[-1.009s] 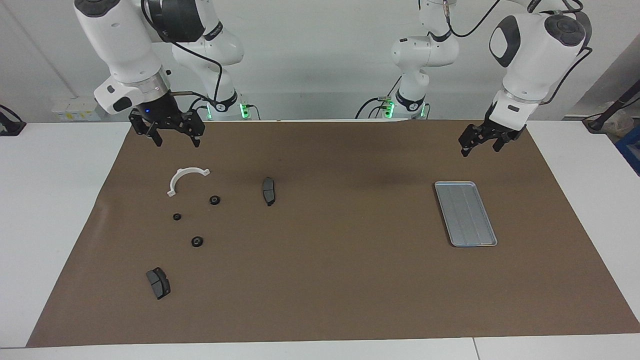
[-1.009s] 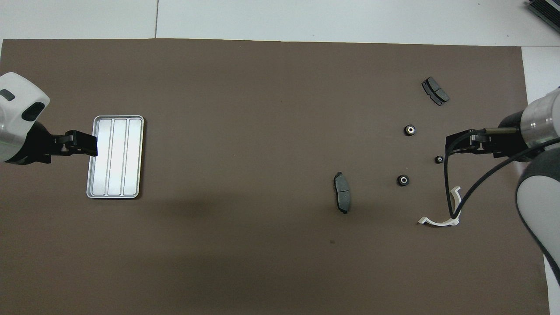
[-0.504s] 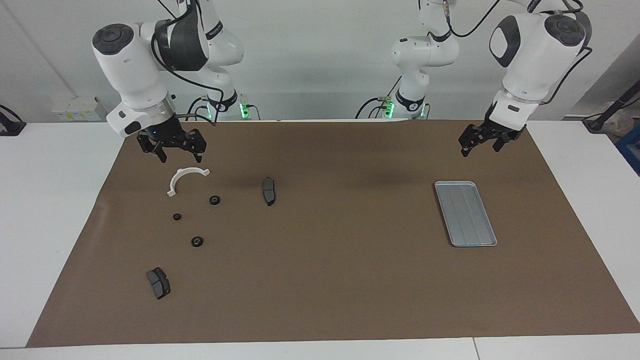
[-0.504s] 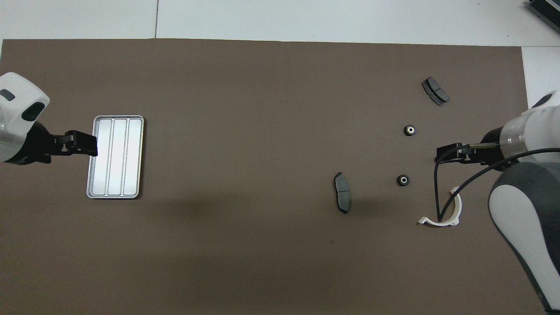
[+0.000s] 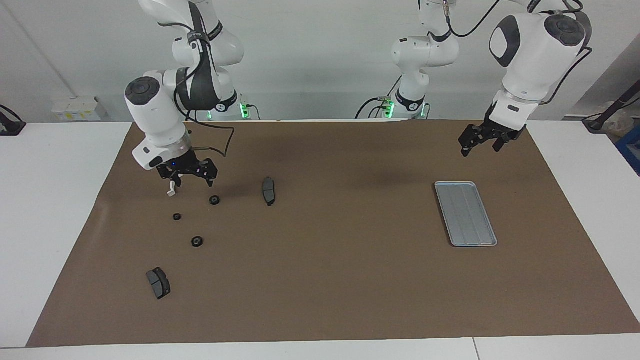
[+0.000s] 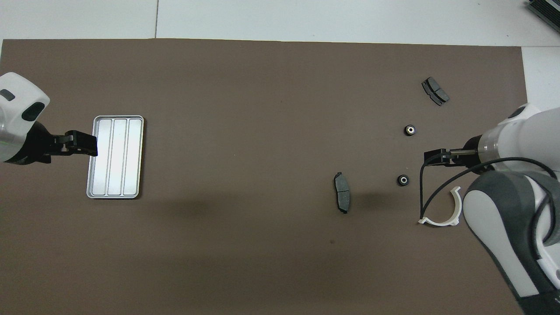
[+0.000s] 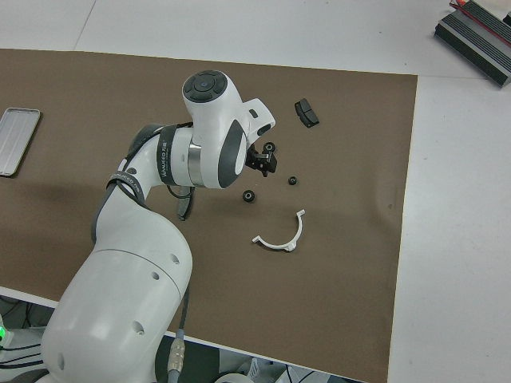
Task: Pick bearing gear from pile to tray
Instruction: 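Lower the right gripper onto the nearest black bearing gear and grasp it, then carry the gear with the right gripper toward the table center and release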
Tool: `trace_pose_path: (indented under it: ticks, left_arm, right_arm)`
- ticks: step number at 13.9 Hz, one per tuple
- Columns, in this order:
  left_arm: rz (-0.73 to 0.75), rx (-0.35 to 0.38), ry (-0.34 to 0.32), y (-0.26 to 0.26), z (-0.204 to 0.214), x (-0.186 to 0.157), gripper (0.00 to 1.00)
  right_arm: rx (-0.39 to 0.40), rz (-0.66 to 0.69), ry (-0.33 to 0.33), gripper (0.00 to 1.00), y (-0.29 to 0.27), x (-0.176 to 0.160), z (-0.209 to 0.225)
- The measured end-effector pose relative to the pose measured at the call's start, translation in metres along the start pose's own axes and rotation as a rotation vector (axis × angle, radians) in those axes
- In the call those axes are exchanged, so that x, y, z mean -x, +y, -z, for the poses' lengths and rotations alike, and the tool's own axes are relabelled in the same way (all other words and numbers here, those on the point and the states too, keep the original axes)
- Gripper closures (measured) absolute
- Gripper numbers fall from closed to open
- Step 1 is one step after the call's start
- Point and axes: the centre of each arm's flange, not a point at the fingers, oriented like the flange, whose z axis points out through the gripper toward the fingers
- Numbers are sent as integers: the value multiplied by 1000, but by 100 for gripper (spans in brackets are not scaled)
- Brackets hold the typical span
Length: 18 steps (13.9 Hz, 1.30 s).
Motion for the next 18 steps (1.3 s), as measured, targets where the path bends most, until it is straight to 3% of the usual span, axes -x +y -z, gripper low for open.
trace_pose_path:
  ticks: [7, 12, 14, 18]
  left_arm:
    - [0, 0, 0, 0, 0, 0, 0]
    - [0, 0, 0, 0, 0, 0, 0]
    - [0, 0, 0, 0, 0, 0, 0]
    - [0, 0, 0, 0, 0, 0, 0]
  right_arm:
    - [1, 26, 5, 9, -11, -2, -76]
    - [3, 31, -14, 20, -12, 12, -96]
    - [3, 33, -18, 30, -13, 14, -98]
    - [4, 45, -25, 37, -18, 19, -103]
